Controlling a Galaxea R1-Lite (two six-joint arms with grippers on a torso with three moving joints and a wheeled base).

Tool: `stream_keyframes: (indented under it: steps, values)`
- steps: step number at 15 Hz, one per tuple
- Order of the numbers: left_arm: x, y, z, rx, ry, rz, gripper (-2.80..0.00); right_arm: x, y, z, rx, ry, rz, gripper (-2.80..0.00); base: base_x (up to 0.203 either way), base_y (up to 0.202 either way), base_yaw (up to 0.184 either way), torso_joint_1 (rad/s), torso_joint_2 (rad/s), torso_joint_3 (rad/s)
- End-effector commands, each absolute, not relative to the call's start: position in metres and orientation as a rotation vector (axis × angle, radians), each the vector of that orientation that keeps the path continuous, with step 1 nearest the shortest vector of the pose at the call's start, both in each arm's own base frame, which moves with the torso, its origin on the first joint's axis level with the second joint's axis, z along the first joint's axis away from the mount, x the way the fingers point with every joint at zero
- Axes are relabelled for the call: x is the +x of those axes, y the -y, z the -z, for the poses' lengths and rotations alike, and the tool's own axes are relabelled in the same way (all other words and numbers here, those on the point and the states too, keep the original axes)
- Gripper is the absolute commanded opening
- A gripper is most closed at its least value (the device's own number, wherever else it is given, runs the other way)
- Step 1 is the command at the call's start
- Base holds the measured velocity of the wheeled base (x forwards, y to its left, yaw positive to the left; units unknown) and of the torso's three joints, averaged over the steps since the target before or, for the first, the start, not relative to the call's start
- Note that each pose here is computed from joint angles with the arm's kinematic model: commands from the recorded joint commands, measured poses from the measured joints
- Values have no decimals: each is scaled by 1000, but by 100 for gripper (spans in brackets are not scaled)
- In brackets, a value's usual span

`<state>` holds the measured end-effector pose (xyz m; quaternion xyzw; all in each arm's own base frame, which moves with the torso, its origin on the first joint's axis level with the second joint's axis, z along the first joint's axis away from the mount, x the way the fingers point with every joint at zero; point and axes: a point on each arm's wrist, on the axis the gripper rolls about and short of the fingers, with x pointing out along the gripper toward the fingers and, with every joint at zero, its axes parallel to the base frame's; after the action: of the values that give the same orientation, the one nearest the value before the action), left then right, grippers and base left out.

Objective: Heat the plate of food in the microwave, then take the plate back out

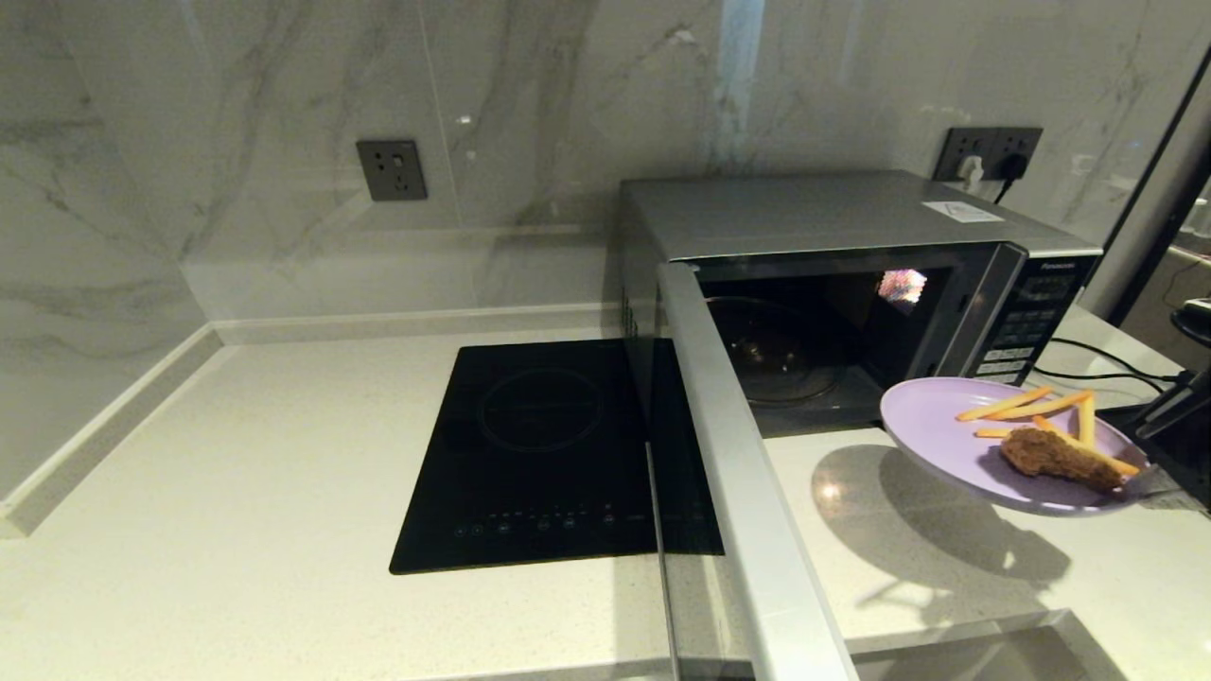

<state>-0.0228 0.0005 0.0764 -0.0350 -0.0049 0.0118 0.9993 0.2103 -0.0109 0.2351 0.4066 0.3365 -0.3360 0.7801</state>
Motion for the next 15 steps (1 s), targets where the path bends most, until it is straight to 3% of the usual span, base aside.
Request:
stream_keyframes:
  steps: [1,6,15]
  values:
    - [-23,0,-76,-71,9,-24,-280,211,40,-228,906,-629,801,-280,0,0,0,0,0,0]
    - [-23,0,-76,-72,9,-24,-280,228,96,-197,926,-521,914,-280,0,0,0,0,0,0]
    - [-23,0,-76,-71,9,-24,-280,227,201,-123,964,-573,1000,-280,0,0,0,0,0,0]
